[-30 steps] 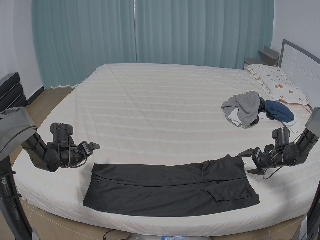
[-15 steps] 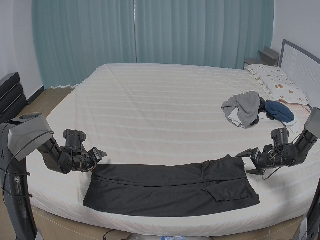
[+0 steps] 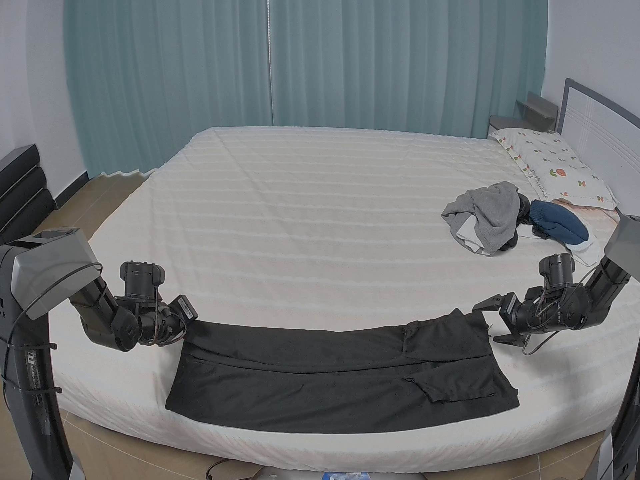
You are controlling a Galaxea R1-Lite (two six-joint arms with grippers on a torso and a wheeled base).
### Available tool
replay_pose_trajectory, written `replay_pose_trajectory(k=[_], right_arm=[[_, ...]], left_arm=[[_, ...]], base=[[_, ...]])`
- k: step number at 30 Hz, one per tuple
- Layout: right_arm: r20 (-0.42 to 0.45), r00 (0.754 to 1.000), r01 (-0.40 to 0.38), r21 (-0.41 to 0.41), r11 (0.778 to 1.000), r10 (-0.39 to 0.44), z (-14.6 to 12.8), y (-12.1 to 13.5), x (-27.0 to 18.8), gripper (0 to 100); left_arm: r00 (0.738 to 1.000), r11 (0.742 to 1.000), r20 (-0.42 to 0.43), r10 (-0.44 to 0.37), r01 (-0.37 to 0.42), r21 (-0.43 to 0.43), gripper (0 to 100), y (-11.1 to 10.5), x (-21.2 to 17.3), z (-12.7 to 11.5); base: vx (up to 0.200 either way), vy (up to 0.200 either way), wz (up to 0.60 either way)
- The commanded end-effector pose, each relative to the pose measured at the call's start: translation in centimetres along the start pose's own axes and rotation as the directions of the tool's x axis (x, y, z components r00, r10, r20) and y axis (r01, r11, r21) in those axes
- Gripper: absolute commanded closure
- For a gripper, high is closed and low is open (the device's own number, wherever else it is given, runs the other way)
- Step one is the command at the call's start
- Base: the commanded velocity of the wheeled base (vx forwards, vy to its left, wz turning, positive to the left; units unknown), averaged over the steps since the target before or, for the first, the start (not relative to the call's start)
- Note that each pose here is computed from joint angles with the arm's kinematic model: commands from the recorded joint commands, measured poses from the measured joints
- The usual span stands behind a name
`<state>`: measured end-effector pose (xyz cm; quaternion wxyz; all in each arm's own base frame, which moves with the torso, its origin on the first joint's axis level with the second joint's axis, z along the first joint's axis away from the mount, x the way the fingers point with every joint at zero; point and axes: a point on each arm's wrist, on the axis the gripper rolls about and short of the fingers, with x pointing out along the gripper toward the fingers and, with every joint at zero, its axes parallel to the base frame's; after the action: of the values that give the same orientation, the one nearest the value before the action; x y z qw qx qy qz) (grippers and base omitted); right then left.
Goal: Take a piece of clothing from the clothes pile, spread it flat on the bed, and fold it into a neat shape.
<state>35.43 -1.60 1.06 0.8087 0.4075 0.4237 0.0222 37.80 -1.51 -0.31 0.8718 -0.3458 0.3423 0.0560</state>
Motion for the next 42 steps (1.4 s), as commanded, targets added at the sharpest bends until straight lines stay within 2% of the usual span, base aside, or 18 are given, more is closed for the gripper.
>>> replay_pose_trajectory(k=[1,11,22,23,28,36,42], right_arm=[[-0.002,1.0,0.014,0.005,1.0,-0.014,0.2,-0.4,1.0,0],[0.029,0.998,0.048,0.005,0.999,-0.048,0.8,-0.7,2.5,0],[0.024,0.998,0.055,-0.017,0.998,-0.055,0.6,-0.4,3.7,0],[0.028,0.998,0.063,-0.017,0.998,-0.063,0.6,-0.5,4.0,100],[0.061,0.994,0.095,-0.022,0.995,-0.094,0.7,-0.3,4.8,100],[0.083,0.992,0.093,-0.004,0.996,-0.093,1.4,-0.5,4.2,100],[0.126,0.99,0.063,0.019,0.998,-0.065,2.1,-0.5,4.2,100]], left_arm=[[1.0,1.0,0.027,-0.007,0.008,-0.022,100,0.2,-0.2,0.5],[1.0,0.999,0.017,0.011,-0.01,-0.03,100,0.9,-0.1,0.3],[1.0,0.999,0.019,0.009,-0.008,-0.032,100,0.9,0.0,0.3],[1.0,0.999,0.02,0.01,-0.009,-0.033,100,0.9,0.0,0.3],[1.0,0.999,0.019,0.011,-0.01,-0.033,100,0.9,0.0,0.3],[1.0,0.999,0.011,0.013,-0.013,-0.034,100,1.1,0.1,0.2],[1.0,0.999,0.009,0.015,-0.015,-0.034,100,1.1,0.2,0.1]], base=[[0.0,0.0,0.0],[0.0,0.0,0.0],[0.0,0.0,0.0],[0.0,0.0,0.0],[0.0,0.0,0.0],[0.0,0.0,0.0],[0.0,0.0,0.0]])
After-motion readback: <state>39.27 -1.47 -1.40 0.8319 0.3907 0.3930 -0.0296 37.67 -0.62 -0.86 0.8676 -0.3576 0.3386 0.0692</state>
